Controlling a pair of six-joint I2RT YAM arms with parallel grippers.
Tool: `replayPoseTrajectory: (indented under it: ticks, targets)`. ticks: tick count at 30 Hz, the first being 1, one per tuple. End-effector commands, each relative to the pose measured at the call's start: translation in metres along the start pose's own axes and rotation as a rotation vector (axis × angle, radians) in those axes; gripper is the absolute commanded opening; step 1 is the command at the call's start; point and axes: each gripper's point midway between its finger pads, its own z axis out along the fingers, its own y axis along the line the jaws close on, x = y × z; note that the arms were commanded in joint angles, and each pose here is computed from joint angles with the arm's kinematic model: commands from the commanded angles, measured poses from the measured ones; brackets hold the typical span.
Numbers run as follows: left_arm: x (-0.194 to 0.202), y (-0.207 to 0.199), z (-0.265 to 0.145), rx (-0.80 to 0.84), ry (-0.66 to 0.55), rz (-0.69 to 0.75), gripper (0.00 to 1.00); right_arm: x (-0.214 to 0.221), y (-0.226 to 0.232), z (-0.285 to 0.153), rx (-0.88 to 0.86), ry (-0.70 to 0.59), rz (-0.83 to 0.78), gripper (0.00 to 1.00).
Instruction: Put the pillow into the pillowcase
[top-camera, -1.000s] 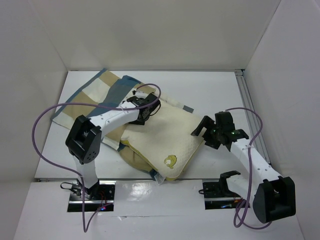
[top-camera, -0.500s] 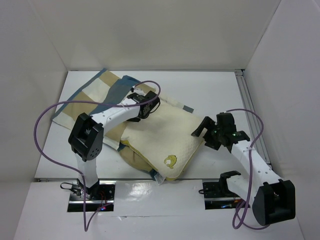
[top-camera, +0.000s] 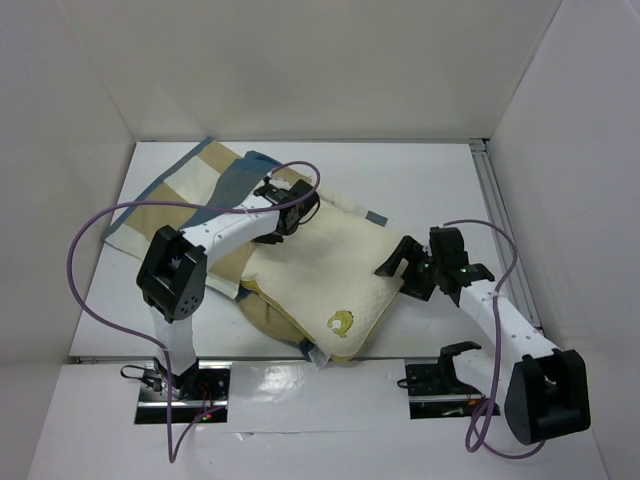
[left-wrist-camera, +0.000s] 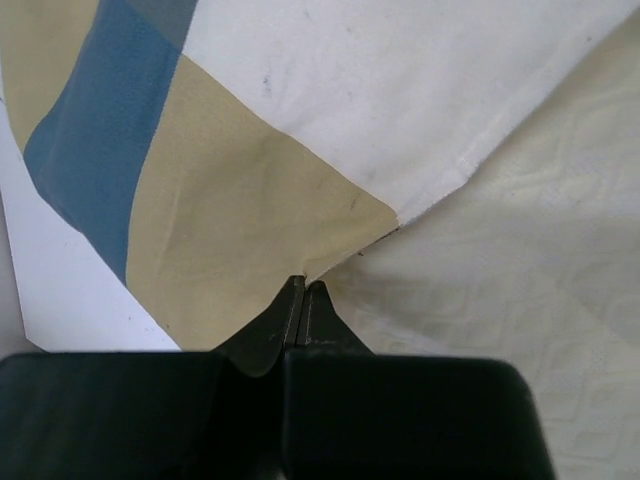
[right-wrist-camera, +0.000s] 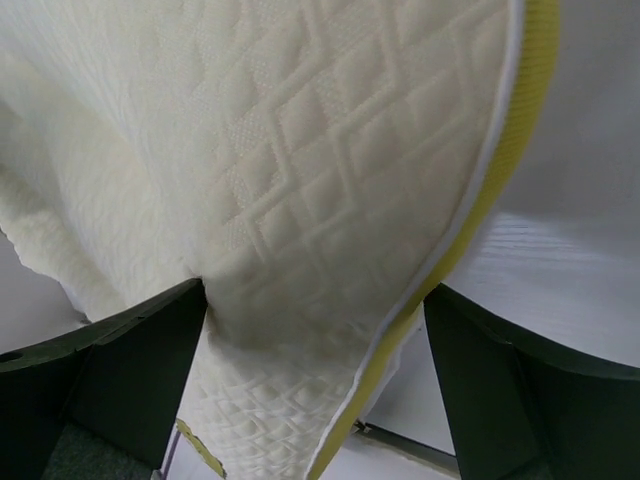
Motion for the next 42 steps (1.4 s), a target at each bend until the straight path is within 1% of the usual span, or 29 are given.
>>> replayPoseTrajectory:
  ticks: [1,4,7,8,9,10,11,12,14,15,16,17,19,20,21,24,25,29,30,31,33,34,35,36,37,38,39,40,42]
  targets:
    - [-0.015,-0.01,-0.016,0.093,-0.032,-0.016,0.0,0.01,0.016,0.007,-0.084,0.043,-0.061,0.95]
    - [-0.011,-0.024,-0.024,0.143,-0.031,0.024,0.0,0.011,0.033,0.016,-0.126,0.048,-0.075,0.83]
    - [-0.017,-0.039,-0.04,0.216,-0.041,0.028,0.0,0.006,0.053,0.025,-0.151,0.044,-0.11,0.57]
    - [-0.023,-0.046,-0.048,0.25,-0.059,0.028,0.0,0.003,0.06,0.027,-0.163,0.042,-0.12,0.43]
    - [-0.024,-0.05,-0.049,0.269,-0.054,0.038,0.0,-0.002,0.075,0.029,-0.182,0.043,-0.148,0.12]
    - [-0.028,-0.054,-0.055,0.299,-0.054,0.029,0.0,-0.008,0.082,0.028,-0.19,0.034,-0.169,0.0]
    - [-0.036,-0.067,-0.074,0.392,-0.06,0.027,0.0,-0.01,0.095,0.025,-0.208,0.032,-0.209,0.0]
    - [-0.04,-0.074,-0.09,0.45,-0.076,0.042,0.0,-0.022,0.127,0.011,-0.267,0.001,-0.256,0.0]
    - [-0.055,-0.083,-0.145,0.64,-0.128,0.036,0.0,-0.024,0.152,-0.009,-0.28,-0.033,-0.301,0.0]
    - [-0.058,-0.085,-0.162,0.706,-0.153,0.042,0.0,-0.027,0.177,-0.029,-0.314,-0.094,-0.342,0.0]
    - [-0.071,-0.081,-0.187,0.794,-0.207,0.004,0.0,-0.023,0.18,-0.035,-0.311,-0.1,-0.354,0.0]
    - [-0.068,-0.084,-0.198,0.858,-0.203,0.006,0.0,-0.02,0.183,-0.039,-0.319,-0.114,-0.364,0.0]
    - [-0.067,-0.081,-0.182,0.864,-0.171,-0.012,0.0,0.002,0.17,-0.029,-0.305,-0.076,-0.345,0.0]
    - [-0.065,-0.084,-0.167,0.827,-0.145,-0.021,0.0,0.011,0.16,-0.021,-0.288,-0.051,-0.33,0.0]
    - [-0.059,-0.083,-0.152,0.782,-0.111,-0.022,0.0,0.027,0.135,-0.006,-0.247,0.005,-0.297,0.0]
    - [-0.042,-0.084,-0.122,0.664,-0.035,-0.01,0.0,0.058,0.121,0.007,-0.245,0.066,-0.294,0.0]
    - [-0.041,-0.081,-0.121,0.648,-0.029,-0.017,0.0,0.073,0.112,0.012,-0.23,0.096,-0.292,0.0]
    - [-0.043,-0.073,-0.107,0.573,-0.031,-0.029,0.0,0.096,0.126,0.01,-0.29,0.113,-0.331,0.0]
    - [-0.048,-0.068,-0.104,0.552,-0.027,-0.038,0.11,0.114,0.13,0.011,-0.313,0.156,-0.365,0.0]
    - [-0.052,-0.062,-0.102,0.545,-0.028,-0.042,0.2,0.121,0.143,0.008,-0.354,0.169,-0.383,0.0]
    - [-0.063,-0.054,-0.103,0.522,-0.056,-0.065,0.45,0.136,0.167,0.003,-0.442,0.188,-0.453,0.0]
    - [-0.064,-0.047,-0.101,0.503,-0.053,-0.069,0.73,0.153,0.186,-0.002,-0.495,0.228,-0.548,0.0]
    - [-0.061,-0.043,-0.099,0.484,-0.042,-0.06,0.82,0.162,0.183,-0.002,-0.459,0.264,-0.602,0.17]
    - [-0.068,-0.034,-0.102,0.477,-0.056,-0.082,0.88,0.165,0.182,-0.002,-0.425,0.276,-0.66,0.42]
    - [-0.066,-0.033,-0.101,0.473,-0.05,-0.077,0.94,0.152,0.195,-0.003,-0.364,0.173,-0.733,0.64]
    - [-0.067,-0.025,-0.102,0.469,-0.05,-0.088,0.94,0.145,0.167,-0.002,-0.214,0.172,-0.757,0.75]
    - [-0.069,-0.02,-0.108,0.477,-0.064,-0.098,0.94,0.133,0.161,-0.005,-0.16,0.127,-0.76,0.86]
    - [-0.072,-0.015,-0.107,0.474,-0.068,-0.112,0.94,0.108,0.155,-0.015,-0.118,0.026,-0.743,0.87]
    - [-0.071,-0.011,-0.106,0.478,-0.062,-0.121,0.91,0.083,0.141,-0.026,-0.075,-0.044,-0.681,0.87]
